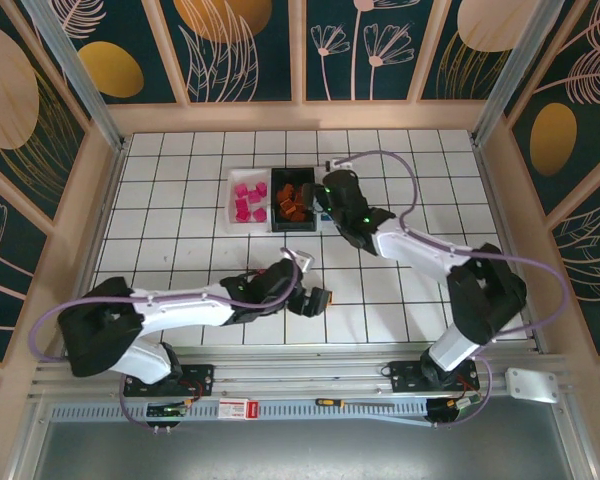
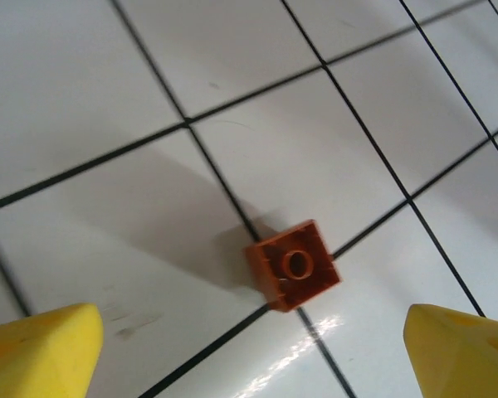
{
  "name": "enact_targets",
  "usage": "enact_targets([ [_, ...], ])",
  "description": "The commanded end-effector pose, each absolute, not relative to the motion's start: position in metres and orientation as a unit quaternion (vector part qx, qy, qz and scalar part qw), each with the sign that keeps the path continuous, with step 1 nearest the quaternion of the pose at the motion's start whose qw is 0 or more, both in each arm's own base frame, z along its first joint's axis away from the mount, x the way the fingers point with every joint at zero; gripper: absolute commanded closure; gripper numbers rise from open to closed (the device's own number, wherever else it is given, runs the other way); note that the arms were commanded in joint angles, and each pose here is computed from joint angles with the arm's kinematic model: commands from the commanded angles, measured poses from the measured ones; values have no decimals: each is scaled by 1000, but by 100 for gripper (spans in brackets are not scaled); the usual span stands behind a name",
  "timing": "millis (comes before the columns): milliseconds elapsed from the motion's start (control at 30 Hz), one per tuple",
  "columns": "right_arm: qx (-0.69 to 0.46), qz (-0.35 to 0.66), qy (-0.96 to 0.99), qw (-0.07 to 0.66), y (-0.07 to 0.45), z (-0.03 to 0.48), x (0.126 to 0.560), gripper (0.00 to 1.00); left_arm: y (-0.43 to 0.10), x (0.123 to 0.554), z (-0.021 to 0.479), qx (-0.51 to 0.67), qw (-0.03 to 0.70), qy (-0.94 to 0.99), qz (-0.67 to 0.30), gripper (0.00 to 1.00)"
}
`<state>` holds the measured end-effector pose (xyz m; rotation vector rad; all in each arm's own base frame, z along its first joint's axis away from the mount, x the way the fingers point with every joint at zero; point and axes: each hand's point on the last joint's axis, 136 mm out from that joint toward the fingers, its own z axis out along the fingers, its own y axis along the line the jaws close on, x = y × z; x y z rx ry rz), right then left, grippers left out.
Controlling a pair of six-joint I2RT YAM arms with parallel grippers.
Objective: Sort the legos into containers by color
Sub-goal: Pick up the lego from the middle-left of the table.
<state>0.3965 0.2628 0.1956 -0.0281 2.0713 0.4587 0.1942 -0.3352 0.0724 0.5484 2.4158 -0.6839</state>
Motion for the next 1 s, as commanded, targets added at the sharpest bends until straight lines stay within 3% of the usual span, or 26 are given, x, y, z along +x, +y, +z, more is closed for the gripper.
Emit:
enact_targets([
  [0,25,195,838,509,239,204,387,39,-354,196,67,226,285,898,-245,11],
  [200,45,193,831,520,208,209,365,38,-377,196,52,252,275,899,-231,21],
  [367,60,194,825,527,190,213,354,38,-375,204,22,258,265,912,-175,36],
  [633,70,196,819,534,179,216,344,38,-373,213,14,255,277,915,-149,56],
  [800,72,195,819,536,175,217,340,38,-361,221,35,236,309,909,-150,62],
  [967,72,198,822,528,172,208,333,39,-335,262,81,169,353,902,-182,66],
])
